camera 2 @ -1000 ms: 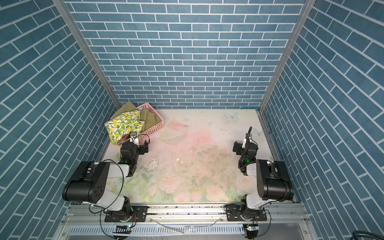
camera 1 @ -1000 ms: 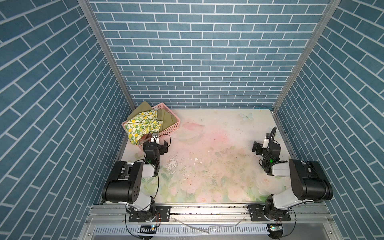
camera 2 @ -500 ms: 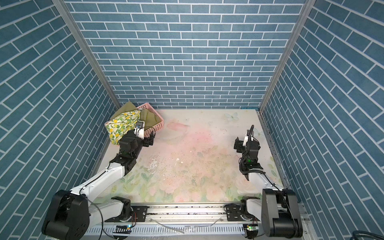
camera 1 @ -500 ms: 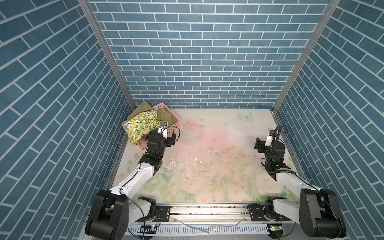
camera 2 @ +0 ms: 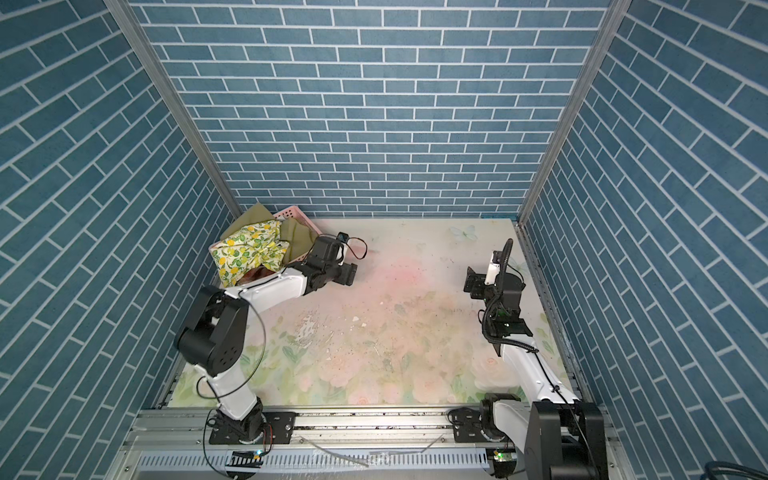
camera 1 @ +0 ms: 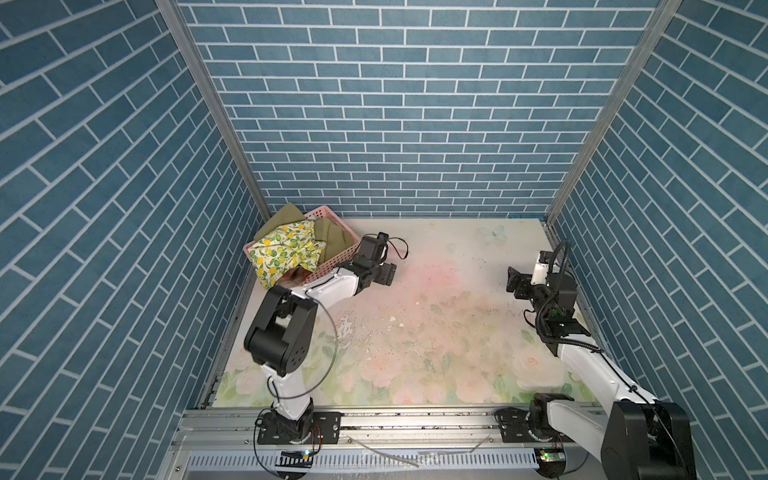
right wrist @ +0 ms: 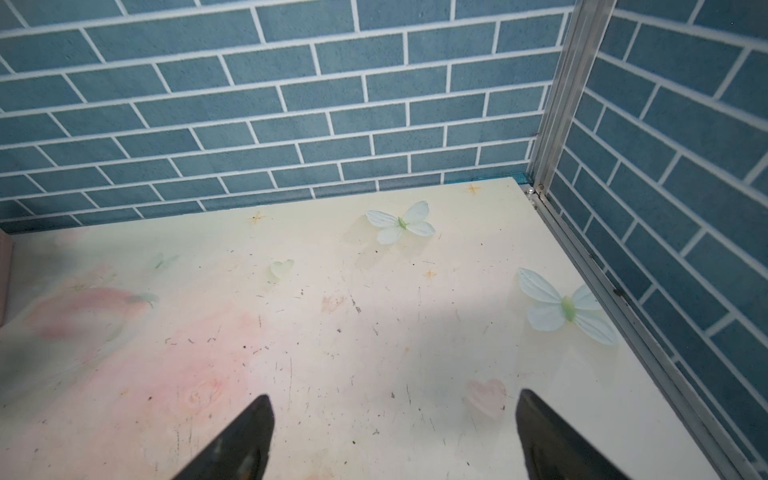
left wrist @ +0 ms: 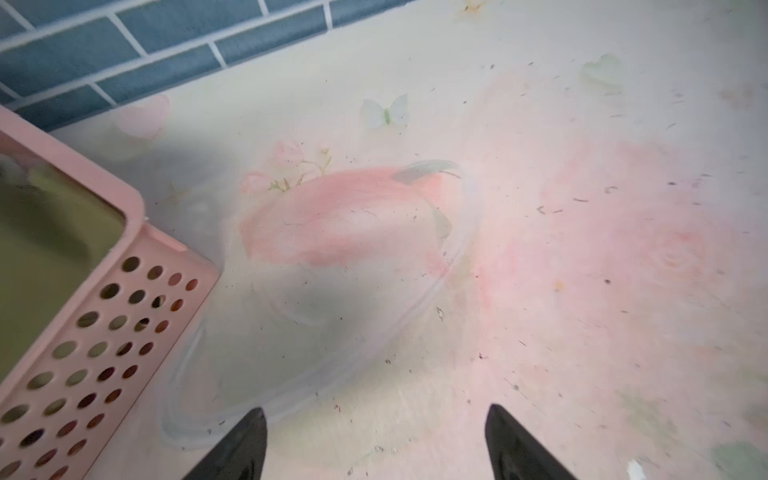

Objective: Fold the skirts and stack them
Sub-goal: 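Reach the left gripper into the pink basket and grasp the lemon-print skirt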

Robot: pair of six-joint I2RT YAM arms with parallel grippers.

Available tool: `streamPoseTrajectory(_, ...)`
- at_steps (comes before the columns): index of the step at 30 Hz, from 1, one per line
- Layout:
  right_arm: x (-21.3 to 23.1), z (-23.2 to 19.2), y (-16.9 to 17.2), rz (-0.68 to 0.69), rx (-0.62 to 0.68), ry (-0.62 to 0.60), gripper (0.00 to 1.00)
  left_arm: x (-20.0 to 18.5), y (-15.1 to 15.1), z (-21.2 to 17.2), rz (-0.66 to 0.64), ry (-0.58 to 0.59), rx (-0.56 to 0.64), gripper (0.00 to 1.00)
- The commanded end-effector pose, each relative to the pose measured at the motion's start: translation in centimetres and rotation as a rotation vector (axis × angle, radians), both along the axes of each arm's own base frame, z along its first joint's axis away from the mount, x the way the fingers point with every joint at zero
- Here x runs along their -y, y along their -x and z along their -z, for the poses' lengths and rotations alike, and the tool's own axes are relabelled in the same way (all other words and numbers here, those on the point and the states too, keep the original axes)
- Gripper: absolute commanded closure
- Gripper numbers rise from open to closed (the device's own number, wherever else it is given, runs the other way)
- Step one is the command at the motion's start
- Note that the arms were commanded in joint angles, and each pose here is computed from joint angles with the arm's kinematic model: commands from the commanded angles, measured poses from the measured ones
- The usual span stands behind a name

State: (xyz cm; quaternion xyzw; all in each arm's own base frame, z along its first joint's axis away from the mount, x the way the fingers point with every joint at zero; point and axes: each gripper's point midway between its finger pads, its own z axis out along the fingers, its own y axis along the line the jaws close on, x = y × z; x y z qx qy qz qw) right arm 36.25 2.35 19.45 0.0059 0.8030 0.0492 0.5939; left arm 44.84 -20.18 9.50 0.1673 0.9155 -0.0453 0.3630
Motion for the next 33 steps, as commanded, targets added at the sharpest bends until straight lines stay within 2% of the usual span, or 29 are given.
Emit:
streamPoseTrajectory(1, -0.8, -3.5, 0.4, -0.029, 0.075, -0.04, 0.1, -0.9, -0.8, 1.5, -0.031, -0.077, -0.096, 0.18)
streamPoseTrajectory(8, -0.9, -6.4, 1.7, -0.023, 0.136, -0.037, 0.11, -3.3, -5.4, 2.9, -0.112, -0.065, -0.169, 0.19)
streamPoseTrajectory(13, -1.7, -7.1, 1.9, -0.042, 0.145, -0.027, 0.11, -5.5, -8.0, 4.4, -0.147, -0.12, -0.223, 0.19)
streamPoseTrajectory(25, -4.8, -5.7, 0.9, -0.109, 0.098, 0.041, 0.12, -9.5, -14.7, 3.2, -0.279, -0.118, -0.159, 0.19)
streamPoseTrajectory(29, -5.5, -5.3, 0.8, -0.117, 0.081, 0.062, 0.12, -11.1, -16.8, 2.5, -0.331, -0.081, -0.15, 0.19)
streamPoseTrajectory(33, -5.4, -5.2, 0.6, -0.097, 0.078, 0.082, 0.12, -10.3, -18.0, 0.8, -0.302, -0.014, -0.124, 0.18)
